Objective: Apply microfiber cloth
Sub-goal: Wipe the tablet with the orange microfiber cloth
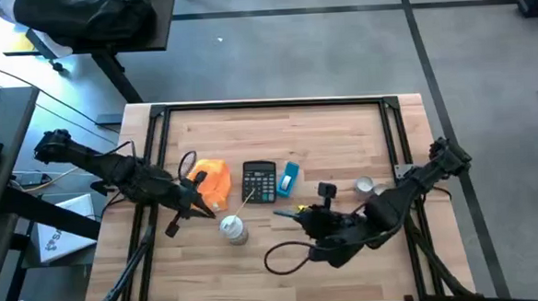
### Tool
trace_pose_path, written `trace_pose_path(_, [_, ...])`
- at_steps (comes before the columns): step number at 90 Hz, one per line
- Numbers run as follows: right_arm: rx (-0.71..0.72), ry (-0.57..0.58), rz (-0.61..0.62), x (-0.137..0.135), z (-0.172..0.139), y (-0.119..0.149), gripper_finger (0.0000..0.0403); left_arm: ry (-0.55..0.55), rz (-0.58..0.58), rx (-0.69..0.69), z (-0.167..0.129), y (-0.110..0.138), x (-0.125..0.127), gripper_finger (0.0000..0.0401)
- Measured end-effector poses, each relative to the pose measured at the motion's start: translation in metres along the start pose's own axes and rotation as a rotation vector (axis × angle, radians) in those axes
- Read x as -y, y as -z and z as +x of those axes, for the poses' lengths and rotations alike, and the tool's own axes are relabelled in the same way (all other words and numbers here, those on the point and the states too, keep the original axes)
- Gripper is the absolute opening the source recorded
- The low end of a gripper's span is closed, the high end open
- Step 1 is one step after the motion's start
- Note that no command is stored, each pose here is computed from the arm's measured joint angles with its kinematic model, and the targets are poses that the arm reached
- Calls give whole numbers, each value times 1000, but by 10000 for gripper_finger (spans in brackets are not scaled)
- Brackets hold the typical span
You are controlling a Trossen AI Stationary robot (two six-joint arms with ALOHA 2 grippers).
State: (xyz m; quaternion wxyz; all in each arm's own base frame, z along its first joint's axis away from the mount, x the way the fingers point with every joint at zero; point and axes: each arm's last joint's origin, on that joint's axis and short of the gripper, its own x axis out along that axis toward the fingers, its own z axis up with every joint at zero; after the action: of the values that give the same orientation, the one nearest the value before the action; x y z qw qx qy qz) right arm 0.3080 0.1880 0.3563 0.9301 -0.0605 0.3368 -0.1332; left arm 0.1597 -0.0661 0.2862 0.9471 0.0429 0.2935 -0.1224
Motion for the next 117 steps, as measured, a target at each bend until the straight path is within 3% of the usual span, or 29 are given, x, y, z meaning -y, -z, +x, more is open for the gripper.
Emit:
trace_pose_path(14, [11, -14, 18, -2, -5, -2, 0, -262, -120, -201, 6, 23, -5, 4])
trace_pose_path(39, [-11, -21, 64, -4, -2, 3, 0, -421, -273, -296, 26, 69, -11, 85])
trace_pose_path(74, [-25, -13, 81, 5, 6, -1, 0, -661, -413, -281, 38, 117, -18, 224])
trace_pose_path(90, [-51, -33, 94, 8, 12, -3, 0, -706, -469, -303, 42, 138, -22, 251])
trace_pose_path(117, [-64, -60, 72, 2, 22, -2, 0, -647, -541, -252, 56, 170, -23, 243])
